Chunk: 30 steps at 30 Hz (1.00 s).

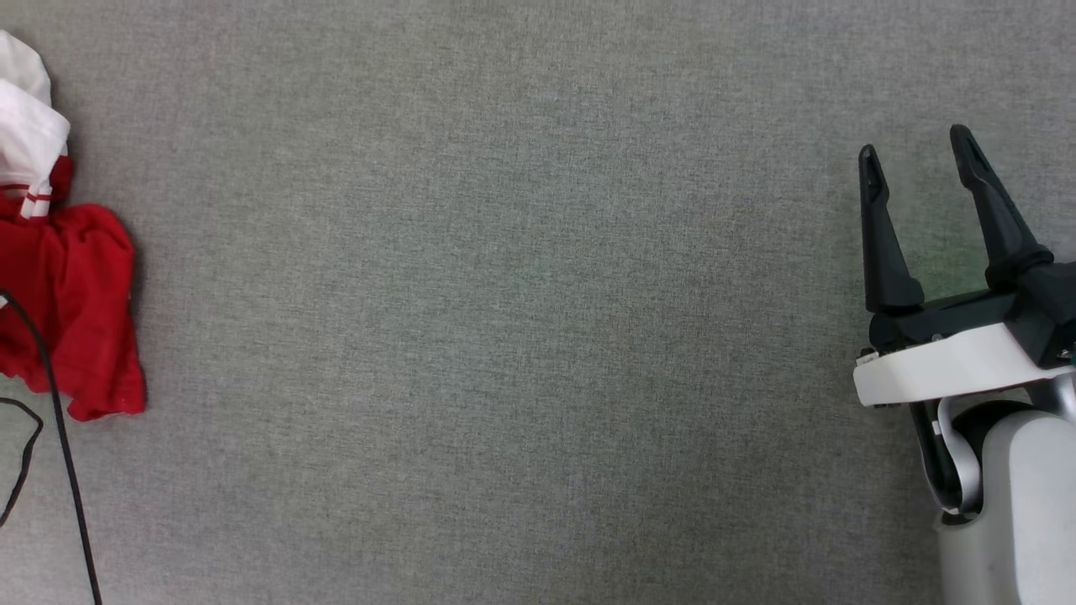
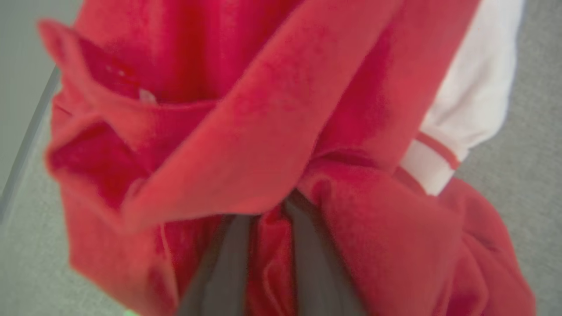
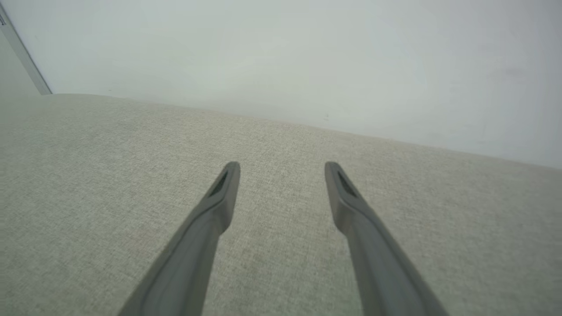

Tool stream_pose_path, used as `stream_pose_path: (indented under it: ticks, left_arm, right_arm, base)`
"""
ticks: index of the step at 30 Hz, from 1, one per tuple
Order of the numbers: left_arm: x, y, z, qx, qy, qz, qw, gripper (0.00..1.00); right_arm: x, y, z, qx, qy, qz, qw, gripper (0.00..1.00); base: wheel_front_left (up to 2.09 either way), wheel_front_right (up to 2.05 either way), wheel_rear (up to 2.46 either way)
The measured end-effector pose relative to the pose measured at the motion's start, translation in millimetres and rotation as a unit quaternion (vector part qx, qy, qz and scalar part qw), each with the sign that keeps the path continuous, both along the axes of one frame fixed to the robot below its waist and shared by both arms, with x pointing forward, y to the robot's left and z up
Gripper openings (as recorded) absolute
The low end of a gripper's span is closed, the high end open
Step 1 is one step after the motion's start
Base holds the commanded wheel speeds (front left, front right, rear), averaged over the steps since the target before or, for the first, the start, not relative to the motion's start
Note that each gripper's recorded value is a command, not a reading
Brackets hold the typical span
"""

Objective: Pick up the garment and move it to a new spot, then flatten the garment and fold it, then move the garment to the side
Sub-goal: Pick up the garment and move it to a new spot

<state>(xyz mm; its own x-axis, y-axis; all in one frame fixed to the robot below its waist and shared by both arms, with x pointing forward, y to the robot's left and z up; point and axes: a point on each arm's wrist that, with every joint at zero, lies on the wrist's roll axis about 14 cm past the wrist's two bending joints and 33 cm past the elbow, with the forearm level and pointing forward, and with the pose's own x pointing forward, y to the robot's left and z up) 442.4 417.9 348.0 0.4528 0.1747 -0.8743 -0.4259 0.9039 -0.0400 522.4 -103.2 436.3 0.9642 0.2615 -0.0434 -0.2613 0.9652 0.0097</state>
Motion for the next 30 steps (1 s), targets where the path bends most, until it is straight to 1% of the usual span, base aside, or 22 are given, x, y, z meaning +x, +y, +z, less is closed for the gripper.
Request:
stream_pose_path:
  ticks: [4,8,9,14,18,22,25,30]
  left_arm:
    - [1.5,1.7,10.7,0.031,-0.017,-0.022,0.999,0.00]
    - [8.5,2.4,32.0,0.063,-0.061,-0.040,0.995,0.00]
    - [18.5,3.7,57.9,0.090,-0.114,-0.051,0.988,0.00]
    - [24.6,3.6,98.4,0.128,-0.187,-0.057,0.972,0.00]
    - [30.6,-3.8,134.5,0.156,-0.263,-0.066,0.950,0.00]
    - [36.3,-22.2,164.9,0.167,-0.331,-0.083,0.925,0.00]
    - [40.0,-37.5,185.0,0.169,-0.376,-0.091,0.906,0.00]
    - [52.2,-79.0,204.7,0.152,-0.425,-0.124,0.884,0.00]
  right_arm:
    - [-1.3,-1.1,12.1,0.000,-0.011,-0.002,1.000,1.00]
    - [-7.7,-1.0,23.0,0.001,-0.018,-0.001,1.000,1.00]
    - [-13.3,-0.7,34.7,0.005,-0.028,-0.001,1.000,1.00]
    - [-26.9,-2.2,52.1,0.013,-0.037,-0.003,0.999,1.00]
    - [-38.9,-9.2,68.4,0.014,-0.050,-0.012,0.999,1.00]
    - [-52.5,-20.0,80.1,0.013,-0.057,-0.025,0.998,1.00]
    - [-62.3,-28.4,88.6,0.011,-0.063,-0.036,0.997,1.00]
    - [-79.0,-44.3,97.7,0.010,-0.066,-0.055,0.996,1.00]
  base:
    - [0.00,0.00,0.00]
    - [0.00,0.00,0.00]
    - [0.00,0.00,0.00]
    - [0.00,0.00,0.00]
    - [0.00,0.00,0.00]
    - [0.00,0.00,0.00]
    - [0.00,0.00,0.00]
    - [0.00,0.00,0.00]
